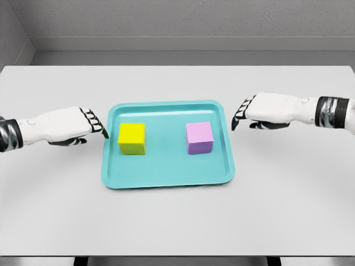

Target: Push two cubes

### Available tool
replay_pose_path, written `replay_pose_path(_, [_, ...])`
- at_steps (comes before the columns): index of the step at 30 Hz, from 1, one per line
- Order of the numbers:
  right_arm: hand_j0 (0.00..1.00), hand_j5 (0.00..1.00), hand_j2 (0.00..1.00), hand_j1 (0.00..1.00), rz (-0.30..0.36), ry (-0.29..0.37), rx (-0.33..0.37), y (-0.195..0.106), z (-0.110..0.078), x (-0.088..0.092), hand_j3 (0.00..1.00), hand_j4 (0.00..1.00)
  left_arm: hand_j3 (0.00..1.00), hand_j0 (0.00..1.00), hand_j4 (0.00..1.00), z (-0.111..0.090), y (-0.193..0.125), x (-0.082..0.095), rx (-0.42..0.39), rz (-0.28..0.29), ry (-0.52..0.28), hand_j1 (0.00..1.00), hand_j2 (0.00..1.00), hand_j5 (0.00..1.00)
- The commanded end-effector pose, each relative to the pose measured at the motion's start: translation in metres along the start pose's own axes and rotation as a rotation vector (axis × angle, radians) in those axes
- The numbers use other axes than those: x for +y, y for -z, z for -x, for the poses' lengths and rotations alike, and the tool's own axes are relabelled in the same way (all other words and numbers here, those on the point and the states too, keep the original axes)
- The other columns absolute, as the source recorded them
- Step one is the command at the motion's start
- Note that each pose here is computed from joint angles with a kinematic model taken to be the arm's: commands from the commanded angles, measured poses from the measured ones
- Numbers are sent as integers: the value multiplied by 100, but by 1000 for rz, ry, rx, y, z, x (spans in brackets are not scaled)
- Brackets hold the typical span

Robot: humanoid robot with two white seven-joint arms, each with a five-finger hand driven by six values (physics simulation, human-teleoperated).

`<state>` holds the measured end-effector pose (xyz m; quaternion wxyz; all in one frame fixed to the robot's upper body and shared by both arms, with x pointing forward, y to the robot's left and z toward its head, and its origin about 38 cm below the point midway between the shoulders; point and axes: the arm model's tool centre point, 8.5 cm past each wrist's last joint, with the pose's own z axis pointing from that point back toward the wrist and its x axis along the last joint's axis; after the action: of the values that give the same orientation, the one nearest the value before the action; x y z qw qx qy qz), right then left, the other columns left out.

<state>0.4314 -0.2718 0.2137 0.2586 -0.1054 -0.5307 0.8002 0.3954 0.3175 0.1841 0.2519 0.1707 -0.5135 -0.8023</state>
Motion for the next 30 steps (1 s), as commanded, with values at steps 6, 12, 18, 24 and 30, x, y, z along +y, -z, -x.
replay_pose_path(6, [58,58,58,58,81,92,41,7,18,3,58,58,68,68,68,0,-1,-1,1,-1,-5,68,68,68])
replay_pose_path(12, [58,58,58,58,39,70,34,27,10,17,58,58,68,68,68,-3,3,0,-7,-6,-4,68,68,68])
replay_pose_path(18, [58,58,58,58,1,66,65,31,16,29,58,58,68,68,68,-11,7,7,-30,-19,20,68,68,68])
replay_pose_path(24, [57,57,57,57,-2,64,41,39,8,31,57,57,68,68,68,-13,11,6,-39,-14,17,68,68,68])
replay_pose_path(30, [57,57,57,57,6,48,18,41,-1,29,57,57,68,68,68,-17,15,10,-52,-29,21,68,68,68])
